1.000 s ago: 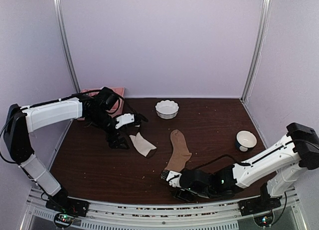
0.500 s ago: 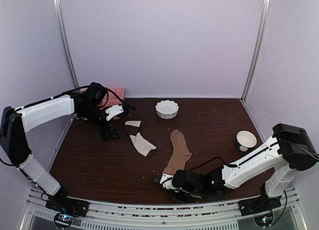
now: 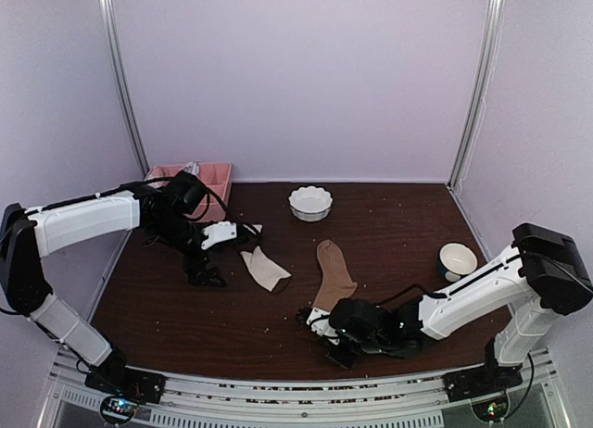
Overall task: Roll the socks
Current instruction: Roll the sock at the center of the board.
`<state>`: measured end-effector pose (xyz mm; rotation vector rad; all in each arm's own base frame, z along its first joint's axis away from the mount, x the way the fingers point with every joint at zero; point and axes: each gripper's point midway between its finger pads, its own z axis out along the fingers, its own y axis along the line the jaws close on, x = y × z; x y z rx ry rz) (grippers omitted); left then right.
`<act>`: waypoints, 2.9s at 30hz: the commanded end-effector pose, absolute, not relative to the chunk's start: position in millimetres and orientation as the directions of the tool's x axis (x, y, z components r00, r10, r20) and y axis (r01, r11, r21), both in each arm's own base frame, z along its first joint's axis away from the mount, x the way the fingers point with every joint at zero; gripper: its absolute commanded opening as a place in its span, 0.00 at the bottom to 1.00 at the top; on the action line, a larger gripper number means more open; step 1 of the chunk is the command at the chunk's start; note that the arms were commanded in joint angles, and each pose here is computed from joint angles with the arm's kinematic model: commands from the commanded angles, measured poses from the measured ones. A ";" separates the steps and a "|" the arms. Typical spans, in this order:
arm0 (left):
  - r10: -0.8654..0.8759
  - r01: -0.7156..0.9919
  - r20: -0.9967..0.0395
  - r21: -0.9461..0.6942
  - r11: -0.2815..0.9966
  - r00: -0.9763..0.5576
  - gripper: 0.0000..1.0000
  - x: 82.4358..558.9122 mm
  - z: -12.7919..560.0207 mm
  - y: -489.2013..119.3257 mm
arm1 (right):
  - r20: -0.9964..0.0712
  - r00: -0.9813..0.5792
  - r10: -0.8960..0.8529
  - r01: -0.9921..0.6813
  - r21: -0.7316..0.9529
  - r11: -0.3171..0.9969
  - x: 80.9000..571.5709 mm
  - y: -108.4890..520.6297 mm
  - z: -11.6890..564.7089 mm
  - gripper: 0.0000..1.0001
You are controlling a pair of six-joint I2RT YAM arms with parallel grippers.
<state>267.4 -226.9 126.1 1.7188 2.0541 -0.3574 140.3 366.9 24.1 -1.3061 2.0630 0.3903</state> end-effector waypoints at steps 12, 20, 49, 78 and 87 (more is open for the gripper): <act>0.752 0.981 -0.636 0.043 -0.187 0.171 0.98 194.7 112.8 -302.4 | -0.595 -0.731 -0.333 -0.681 0.607 0.410 138.1 381.4 64.4 0.00; 0.726 0.946 -0.626 0.061 -0.318 0.284 0.80 176.8 102.6 -351.0 | -0.526 -0.821 -0.223 -0.567 0.703 0.429 147.4 378.5 53.8 0.00; 0.735 0.892 -0.535 0.086 -0.444 0.417 0.49 160.8 45.0 -406.4 | -0.400 -0.916 0.036 -0.363 0.864 0.349 164.8 367.9 60.2 0.00; 0.746 0.878 -0.518 0.019 -0.478 0.418 0.44 146.3 37.4 -390.8 | -0.398 -0.917 0.002 -0.358 0.826 0.435 167.3 364.6 48.0 0.00; 0.744 0.881 -0.493 0.114 -0.459 0.451 0.48 164.2 32.0 -398.2 | -0.386 -0.922 0.019 -0.346 0.847 0.404 167.9 368.5 56.3 0.00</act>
